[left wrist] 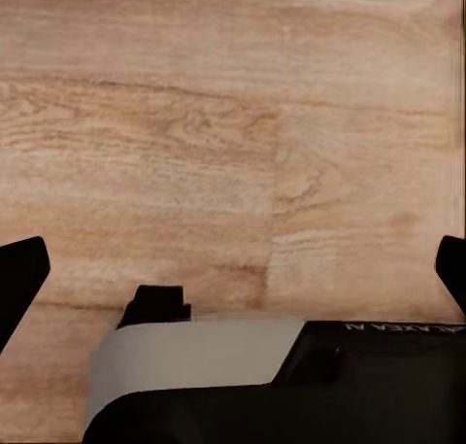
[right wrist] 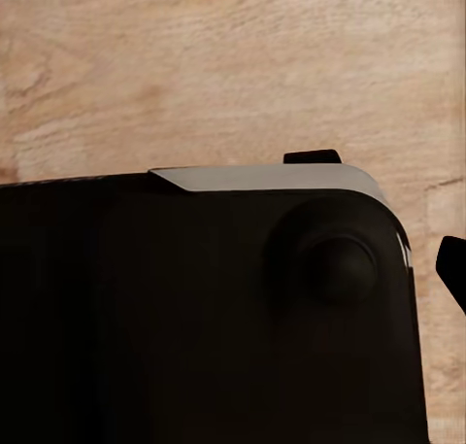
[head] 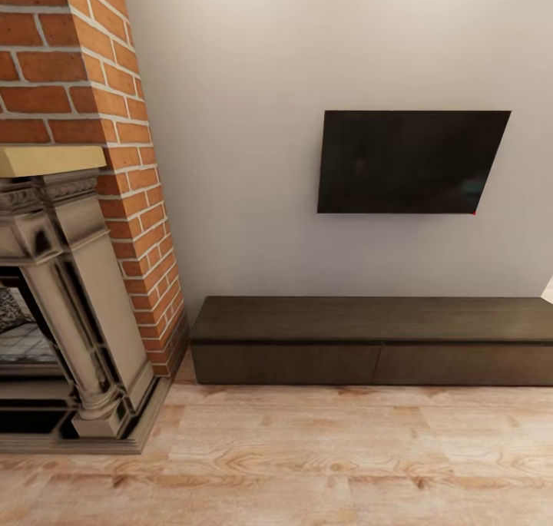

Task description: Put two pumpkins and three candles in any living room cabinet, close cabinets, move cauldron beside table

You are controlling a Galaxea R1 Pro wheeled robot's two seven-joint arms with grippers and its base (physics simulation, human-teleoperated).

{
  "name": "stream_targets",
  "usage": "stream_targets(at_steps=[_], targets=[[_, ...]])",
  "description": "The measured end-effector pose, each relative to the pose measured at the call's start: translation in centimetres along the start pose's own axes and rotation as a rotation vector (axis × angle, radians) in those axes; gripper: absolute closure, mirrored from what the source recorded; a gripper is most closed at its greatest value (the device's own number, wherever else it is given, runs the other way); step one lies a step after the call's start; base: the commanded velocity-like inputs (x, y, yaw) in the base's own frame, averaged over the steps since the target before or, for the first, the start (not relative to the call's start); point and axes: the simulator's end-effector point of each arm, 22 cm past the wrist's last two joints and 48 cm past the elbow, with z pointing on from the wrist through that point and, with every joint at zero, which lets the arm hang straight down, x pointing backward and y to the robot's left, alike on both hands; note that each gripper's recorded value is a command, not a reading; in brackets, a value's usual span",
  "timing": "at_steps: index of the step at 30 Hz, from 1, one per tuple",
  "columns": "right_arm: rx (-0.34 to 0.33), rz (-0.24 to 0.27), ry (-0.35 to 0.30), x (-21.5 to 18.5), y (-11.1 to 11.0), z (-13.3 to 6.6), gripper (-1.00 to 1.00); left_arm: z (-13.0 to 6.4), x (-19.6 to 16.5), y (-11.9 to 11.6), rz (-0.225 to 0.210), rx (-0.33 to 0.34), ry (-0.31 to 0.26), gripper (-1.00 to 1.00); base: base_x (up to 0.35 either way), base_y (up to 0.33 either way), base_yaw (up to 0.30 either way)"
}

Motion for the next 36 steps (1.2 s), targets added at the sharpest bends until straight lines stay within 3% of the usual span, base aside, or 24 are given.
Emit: stream_targets(at_steps=[3, 7, 12, 15, 18, 23, 25, 27, 30, 33, 36], targets=[[0.001, 0.001, -0.001, 0.0, 0.0, 0.0, -1.00, -1.3, -5.0, -1.6, -0.053, 0.064, 0.054, -1.00, 0.000, 0.000, 0.000], [0.006, 0.002, -0.016, -0.4, -0.1, 0.0, -1.00, -4.8, -11.9, -7.0, -0.130, 0.309, -0.003, -1.00, 0.000, 0.000, 0.000], [0.018, 0.021, -0.025, -0.6, -0.4, 0.0, -1.00, -8.0, -13.4, -12.6, -0.170, 0.590, 0.000, -1.00, 0.000, 0.000, 0.000], [0.035, 0.067, -0.026, -0.5, -0.7, 0.0, -1.00, -8.8, -12.6, -14.0, -0.185, 0.678, 0.022, -1.00, 0.000, 0.000, 0.000], [0.042, 0.091, -0.033, -0.8, -0.8, 0.0, -1.00, -9.2, -12.3, -14.5, -0.195, 0.721, 0.031, -1.00, 0.000, 0.000, 0.000], [0.031, 0.116, -0.114, -4.8, -0.3, 0.6, -1.00, -10.5, -12.5, -14.8, -0.195, 0.808, 0.024, -1.00, 0.000, 0.000, 0.000], [0.027, 0.172, -0.176, -7.7, -0.5, 0.8, -1.00, -11.2, -12.5, -14.9, -0.194, 0.854, 0.024, -1.00, 0.000, 0.000, 0.000], [-0.009, 0.285, -0.270, -12.1, -0.3, 0.8, -1.00, -11.7, -12.4, -15.0, -0.196, 0.887, 0.027, -1.00, 0.000, 0.000, 0.000], [-0.153, 0.476, -0.407, -18.7, 1.2, -0.3, -1.00, -11.8, -12.0, -15.1, -0.201, 0.905, 0.036, -1.00, 0.000, 0.000, 0.000], [-0.283, 0.635, -0.457, -22.0, 2.4, -1.3, -1.00, -11.7, -11.7, -15.1, -0.202, 0.909, 0.037, -1.00, 0.000, 0.000, 0.000], [-0.340, 0.723, -0.497, -24.0, 2.1, -2.1, -1.00, -11.7, -11.7, -15.2, -0.203, 0.911, 0.036, -1.00, 0.000, 0.000, 0.000]])
